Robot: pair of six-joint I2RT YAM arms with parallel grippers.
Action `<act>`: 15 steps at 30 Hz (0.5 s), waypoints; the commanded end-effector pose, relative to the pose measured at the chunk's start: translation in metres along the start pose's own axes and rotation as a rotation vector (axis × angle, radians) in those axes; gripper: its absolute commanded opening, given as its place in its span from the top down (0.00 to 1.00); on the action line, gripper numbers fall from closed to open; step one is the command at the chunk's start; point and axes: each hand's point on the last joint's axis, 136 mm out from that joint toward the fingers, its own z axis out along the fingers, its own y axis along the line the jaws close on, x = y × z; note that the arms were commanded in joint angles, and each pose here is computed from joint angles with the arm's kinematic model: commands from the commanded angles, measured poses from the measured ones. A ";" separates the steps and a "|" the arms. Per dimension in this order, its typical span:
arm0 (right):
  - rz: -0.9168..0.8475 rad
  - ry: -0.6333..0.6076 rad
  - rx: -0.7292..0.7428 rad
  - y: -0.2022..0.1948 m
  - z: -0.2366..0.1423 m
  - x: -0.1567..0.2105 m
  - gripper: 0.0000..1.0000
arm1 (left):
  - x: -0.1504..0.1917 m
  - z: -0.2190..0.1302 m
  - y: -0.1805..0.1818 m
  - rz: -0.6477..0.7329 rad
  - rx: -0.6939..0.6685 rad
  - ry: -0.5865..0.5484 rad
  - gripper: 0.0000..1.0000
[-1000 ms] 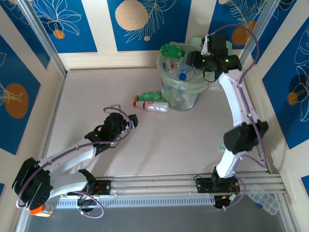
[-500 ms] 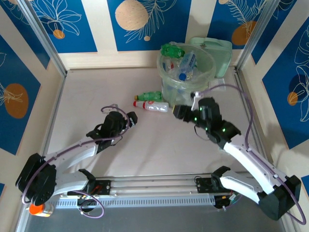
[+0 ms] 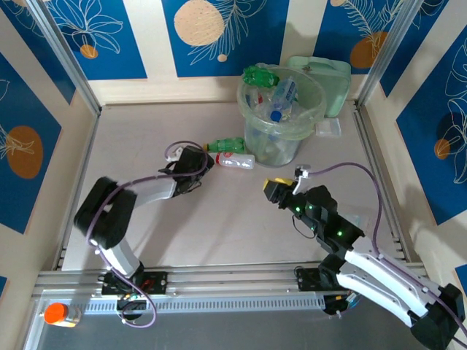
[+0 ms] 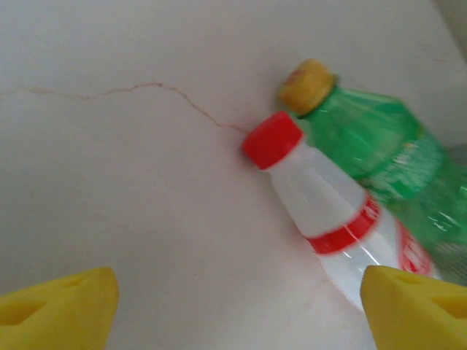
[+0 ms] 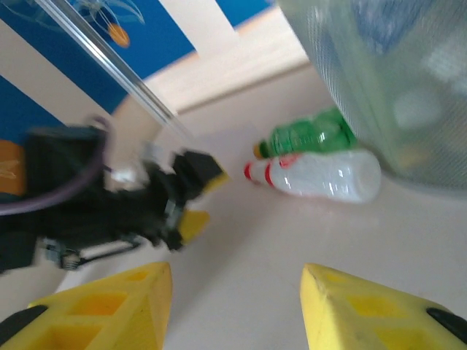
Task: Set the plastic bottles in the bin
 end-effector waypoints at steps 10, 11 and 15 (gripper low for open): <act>-0.003 -0.029 0.000 0.003 0.009 -0.009 0.50 | -0.006 0.052 -0.042 -0.120 0.143 0.033 0.17; -0.003 -0.022 -0.001 0.003 0.010 -0.008 0.50 | -0.005 0.054 -0.043 -0.116 0.144 0.036 0.17; -0.004 -0.026 0.009 0.002 0.009 -0.009 0.50 | 0.001 0.064 -0.047 -0.123 0.139 0.070 0.19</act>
